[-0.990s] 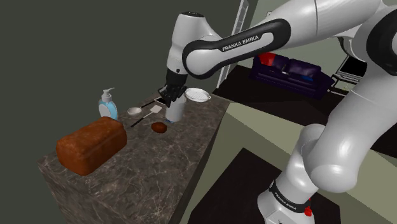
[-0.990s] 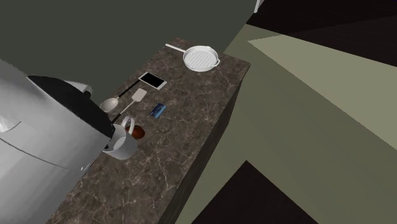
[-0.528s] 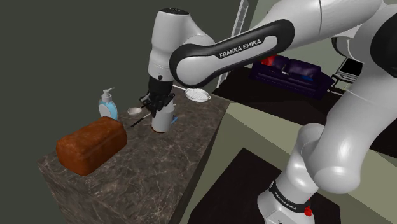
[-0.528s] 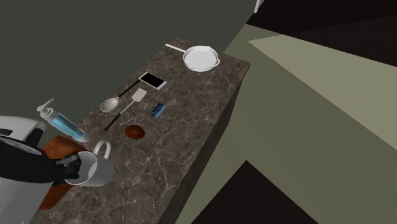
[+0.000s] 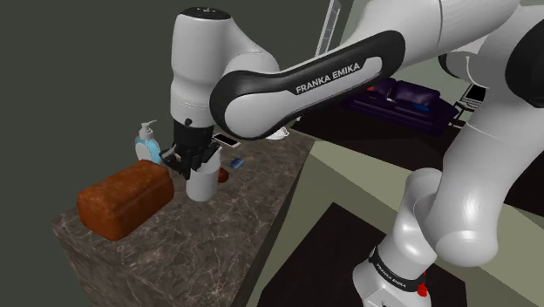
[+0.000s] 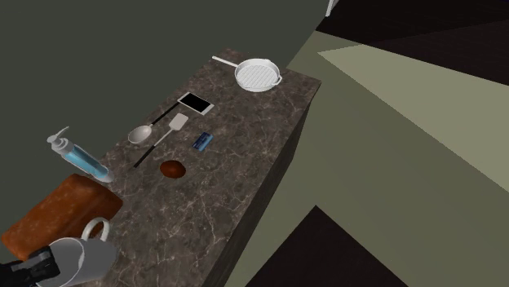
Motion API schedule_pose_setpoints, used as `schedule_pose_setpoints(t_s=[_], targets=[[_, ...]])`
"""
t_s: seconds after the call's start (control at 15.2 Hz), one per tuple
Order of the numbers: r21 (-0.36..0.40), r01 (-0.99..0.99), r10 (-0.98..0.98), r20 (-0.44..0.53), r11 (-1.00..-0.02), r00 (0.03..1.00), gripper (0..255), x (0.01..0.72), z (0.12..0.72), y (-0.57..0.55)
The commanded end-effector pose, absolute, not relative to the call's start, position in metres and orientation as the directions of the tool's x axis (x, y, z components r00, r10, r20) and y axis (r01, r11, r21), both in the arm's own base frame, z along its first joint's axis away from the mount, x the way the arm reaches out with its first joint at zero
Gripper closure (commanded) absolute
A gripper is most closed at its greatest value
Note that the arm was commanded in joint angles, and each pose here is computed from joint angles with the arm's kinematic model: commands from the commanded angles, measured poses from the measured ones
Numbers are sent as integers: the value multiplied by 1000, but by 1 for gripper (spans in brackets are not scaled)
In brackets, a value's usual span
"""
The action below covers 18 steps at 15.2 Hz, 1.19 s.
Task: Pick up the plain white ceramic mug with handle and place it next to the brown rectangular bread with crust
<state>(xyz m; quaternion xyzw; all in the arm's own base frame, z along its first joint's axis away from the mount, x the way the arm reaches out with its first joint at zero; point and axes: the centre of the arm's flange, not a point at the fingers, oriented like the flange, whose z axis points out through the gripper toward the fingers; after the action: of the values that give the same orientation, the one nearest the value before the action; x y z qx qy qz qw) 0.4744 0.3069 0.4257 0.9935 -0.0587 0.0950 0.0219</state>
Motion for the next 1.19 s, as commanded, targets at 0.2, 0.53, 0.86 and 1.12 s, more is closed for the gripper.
schedule_pose_setpoints(t_s=[0.2, 0.53, 0.86, 1.12], targets=[[32, -122, -114, 191, -992, 975, 255, 475, 400, 311], [32, -122, -114, 191, -992, 975, 255, 475, 374, 311], [32, -122, -114, 191, -992, 975, 255, 475, 347, 311], [32, -122, -114, 191, -992, 975, 255, 475, 326, 311]])
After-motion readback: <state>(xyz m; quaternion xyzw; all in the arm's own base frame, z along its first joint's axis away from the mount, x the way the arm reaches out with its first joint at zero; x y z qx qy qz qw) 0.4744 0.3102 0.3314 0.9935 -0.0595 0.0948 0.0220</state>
